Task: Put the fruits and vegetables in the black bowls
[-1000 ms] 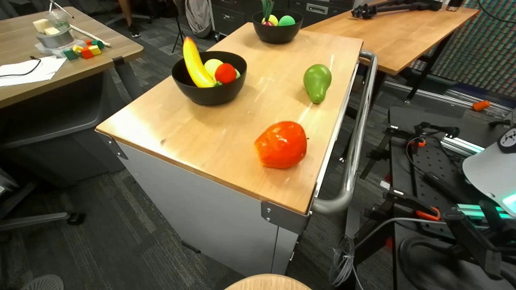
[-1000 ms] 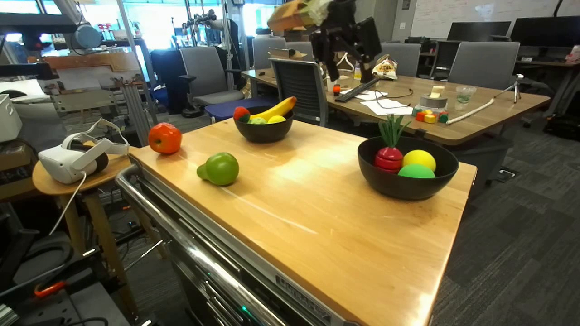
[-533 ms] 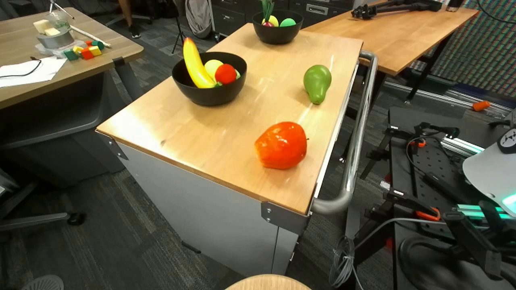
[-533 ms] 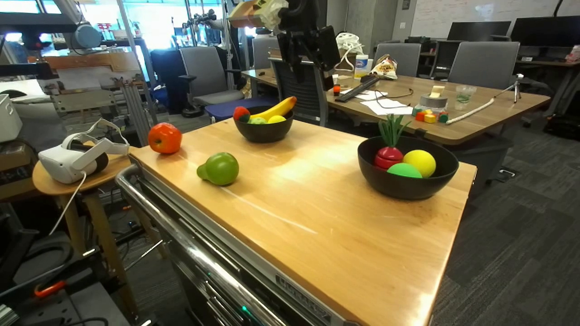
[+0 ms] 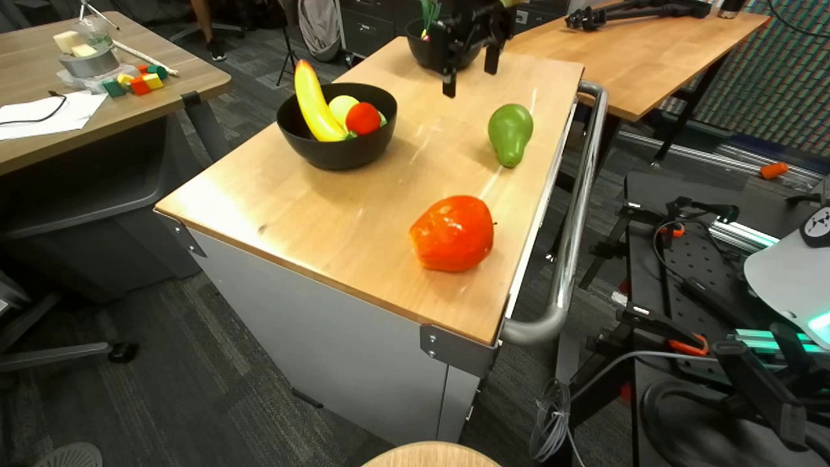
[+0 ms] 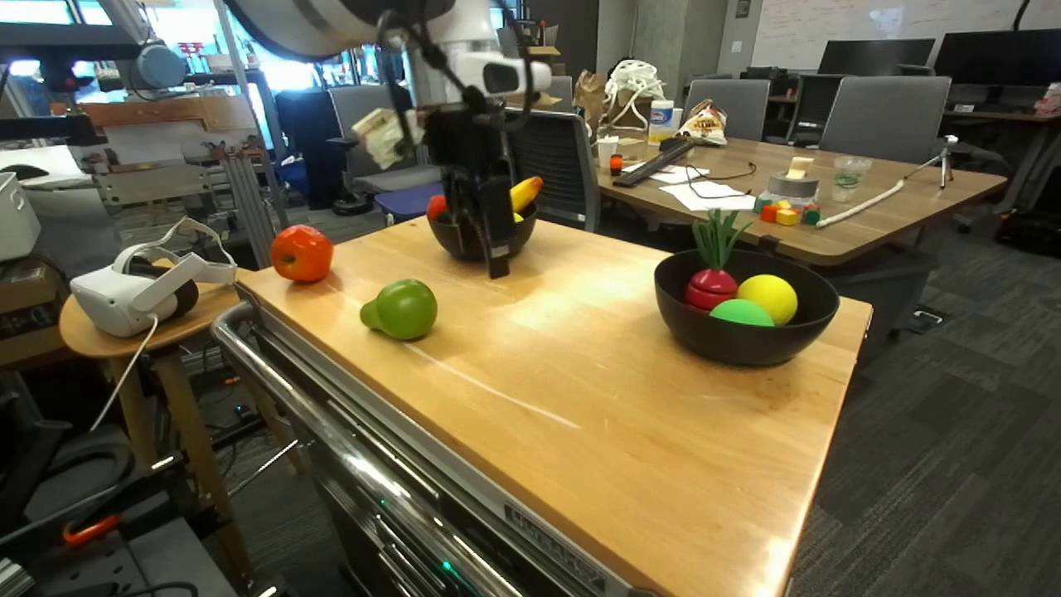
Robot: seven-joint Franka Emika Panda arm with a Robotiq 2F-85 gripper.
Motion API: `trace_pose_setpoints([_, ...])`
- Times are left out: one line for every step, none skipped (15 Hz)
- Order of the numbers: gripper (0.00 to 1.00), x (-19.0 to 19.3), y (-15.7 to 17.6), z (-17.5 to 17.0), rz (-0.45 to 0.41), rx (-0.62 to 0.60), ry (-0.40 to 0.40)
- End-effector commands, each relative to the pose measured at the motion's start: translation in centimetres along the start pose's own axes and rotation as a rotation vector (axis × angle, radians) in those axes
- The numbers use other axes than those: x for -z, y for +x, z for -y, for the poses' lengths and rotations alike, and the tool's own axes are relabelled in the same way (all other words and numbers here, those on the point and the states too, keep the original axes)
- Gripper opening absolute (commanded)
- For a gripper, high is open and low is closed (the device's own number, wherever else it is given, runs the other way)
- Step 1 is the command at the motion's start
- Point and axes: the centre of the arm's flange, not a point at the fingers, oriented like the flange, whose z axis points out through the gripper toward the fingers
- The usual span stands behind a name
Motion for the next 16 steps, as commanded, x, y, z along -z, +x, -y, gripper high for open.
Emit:
trace_pose_setpoints([1.0,-1.4,-1.6,1.0,0.017,-0.018,0.002])
trace_pose_setpoints([1.0,-2.4,-2.7,1.6,0.033,-0.014,-0.003])
trace_pose_setpoints([1.0,-2.7,-2.8,1.7,0.037,-0.011,-0.005])
trace_pose_setpoints([1.0,-2.5,-2.6,1.7,0.032,-0.013,-0.003])
trace_pose_setpoints([1.0,-2.2,-2.4,1.5,0.028,-0.022,-0.007])
trace_pose_setpoints([1.0,-2.0,-2.6,1.4,0.035,-0.018,-0.018])
trace_pose_setpoints([1.0,-1.8,-3.1,1.5,0.054,-0.004,-0.021])
trace_pose_setpoints([1.0,-1.6,-3.5,1.5,0.065,-0.002,-0.022])
trace_pose_setpoints([1.0,-1.5,-4.2,1.6,0.077,0.0,-0.027])
trace_pose_setpoints([1.0,-1.5,-4.6,1.7,0.091,0.005,-0.03])
trace_pose_setpoints([1.0,-1.7,-5.0,2.0,0.1,0.005,-0.035])
trace_pose_setpoints([1.0,-2.0,-5.4,2.2,0.108,0.002,-0.038])
trace_pose_setpoints([1.0,-2.2,-5.8,2.3,0.116,0.002,-0.039])
trace_pose_setpoints([1.0,-2.5,-6.1,2.4,0.126,0.006,-0.04])
trace_pose_setpoints([1.0,-2.8,-6.5,2.6,0.136,0.008,-0.04])
trace_pose_setpoints([1.0,-3.1,-6.8,2.7,0.146,0.006,-0.038])
